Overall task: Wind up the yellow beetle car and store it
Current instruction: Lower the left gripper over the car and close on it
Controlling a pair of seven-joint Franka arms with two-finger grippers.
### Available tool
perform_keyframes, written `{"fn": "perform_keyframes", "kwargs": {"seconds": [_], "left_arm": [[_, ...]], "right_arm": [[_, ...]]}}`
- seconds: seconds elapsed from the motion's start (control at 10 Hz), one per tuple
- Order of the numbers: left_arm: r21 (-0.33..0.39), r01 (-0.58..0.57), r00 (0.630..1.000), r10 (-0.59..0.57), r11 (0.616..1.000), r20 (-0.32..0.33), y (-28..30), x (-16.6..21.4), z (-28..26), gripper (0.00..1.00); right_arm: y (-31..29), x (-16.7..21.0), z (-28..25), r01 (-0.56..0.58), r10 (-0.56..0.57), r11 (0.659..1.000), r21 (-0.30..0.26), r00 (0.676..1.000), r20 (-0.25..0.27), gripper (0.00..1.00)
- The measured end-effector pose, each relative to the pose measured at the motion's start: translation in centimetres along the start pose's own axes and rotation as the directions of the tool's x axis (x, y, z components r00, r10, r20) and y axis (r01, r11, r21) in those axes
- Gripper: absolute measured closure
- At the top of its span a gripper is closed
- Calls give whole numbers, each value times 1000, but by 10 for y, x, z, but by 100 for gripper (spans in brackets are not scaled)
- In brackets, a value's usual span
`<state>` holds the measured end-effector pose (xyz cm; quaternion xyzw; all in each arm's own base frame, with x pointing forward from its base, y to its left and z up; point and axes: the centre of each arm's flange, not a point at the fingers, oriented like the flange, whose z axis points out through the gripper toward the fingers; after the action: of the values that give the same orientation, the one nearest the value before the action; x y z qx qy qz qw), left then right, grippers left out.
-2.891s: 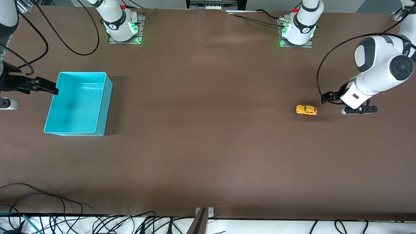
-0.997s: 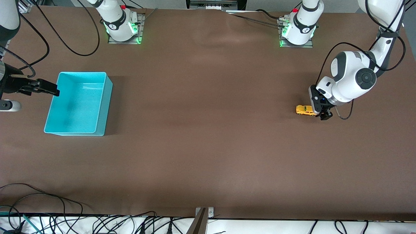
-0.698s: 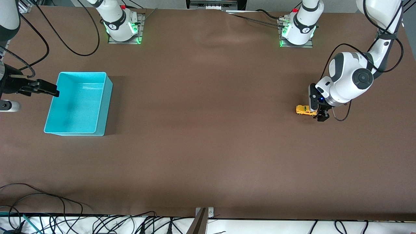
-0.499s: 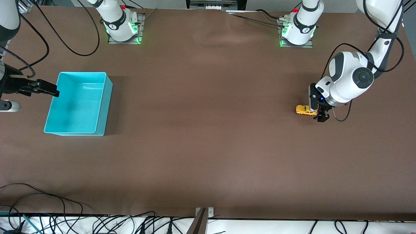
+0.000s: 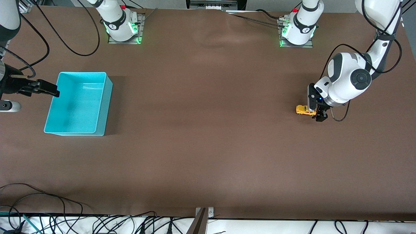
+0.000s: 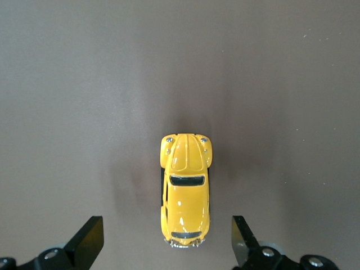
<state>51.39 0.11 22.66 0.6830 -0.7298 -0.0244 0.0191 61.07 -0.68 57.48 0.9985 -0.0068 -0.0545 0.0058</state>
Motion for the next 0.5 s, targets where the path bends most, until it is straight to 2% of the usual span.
{"fn": "perform_keyframes", "kwargs": {"seconds": [0.5], "left_arm": [[-7, 0, 1000, 0, 1000, -8, 0, 1, 40, 1]], "right_arm": [[0, 1, 2, 0, 0, 1000, 0, 1000, 4, 0]]}}
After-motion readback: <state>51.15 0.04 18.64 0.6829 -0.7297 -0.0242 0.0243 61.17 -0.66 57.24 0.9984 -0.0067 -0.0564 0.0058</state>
